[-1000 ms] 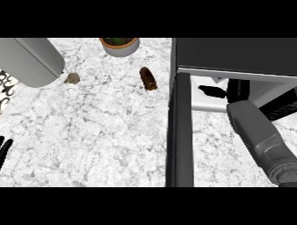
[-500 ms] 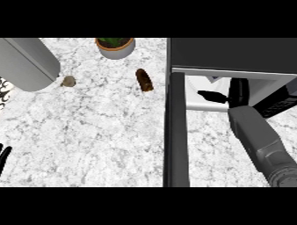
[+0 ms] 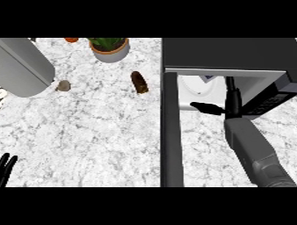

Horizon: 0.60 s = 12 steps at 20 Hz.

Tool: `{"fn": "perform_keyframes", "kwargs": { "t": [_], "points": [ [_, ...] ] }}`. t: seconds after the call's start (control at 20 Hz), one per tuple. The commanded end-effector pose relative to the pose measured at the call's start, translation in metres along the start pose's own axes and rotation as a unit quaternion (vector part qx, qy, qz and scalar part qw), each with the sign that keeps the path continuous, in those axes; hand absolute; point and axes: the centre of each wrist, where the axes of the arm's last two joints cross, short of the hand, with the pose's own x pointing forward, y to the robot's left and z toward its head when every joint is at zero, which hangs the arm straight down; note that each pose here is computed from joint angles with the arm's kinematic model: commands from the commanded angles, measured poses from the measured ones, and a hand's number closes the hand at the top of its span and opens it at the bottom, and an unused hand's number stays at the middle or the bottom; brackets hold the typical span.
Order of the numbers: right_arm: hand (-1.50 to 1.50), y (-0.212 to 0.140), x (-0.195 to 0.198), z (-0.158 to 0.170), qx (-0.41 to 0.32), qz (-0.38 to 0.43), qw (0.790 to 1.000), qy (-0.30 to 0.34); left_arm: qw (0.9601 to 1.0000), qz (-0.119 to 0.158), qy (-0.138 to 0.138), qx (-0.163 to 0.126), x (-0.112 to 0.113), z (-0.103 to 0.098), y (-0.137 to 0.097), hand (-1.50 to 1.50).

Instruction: Pick up the milk, place it into the microwave and close the microwave

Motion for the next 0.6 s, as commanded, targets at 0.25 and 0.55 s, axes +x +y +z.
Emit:
{"fn": "perform_keyframes", "kwargs": {
  "t": [0.25,0.55],
  "points": [
    [-1.5,0.016,-0.022,0.068,0.049,-0.141,0.989,0.015,0.9952,0.058,0.006,-0.078,-0.005,0.001,-0.028,-1.5],
    [-1.5,0.015,-0.032,0.119,0.074,-0.21,0.975,0.015,0.9909,0.07,0.009,-0.114,0.004,-0.003,-0.04,-1.5]
  ]
}}
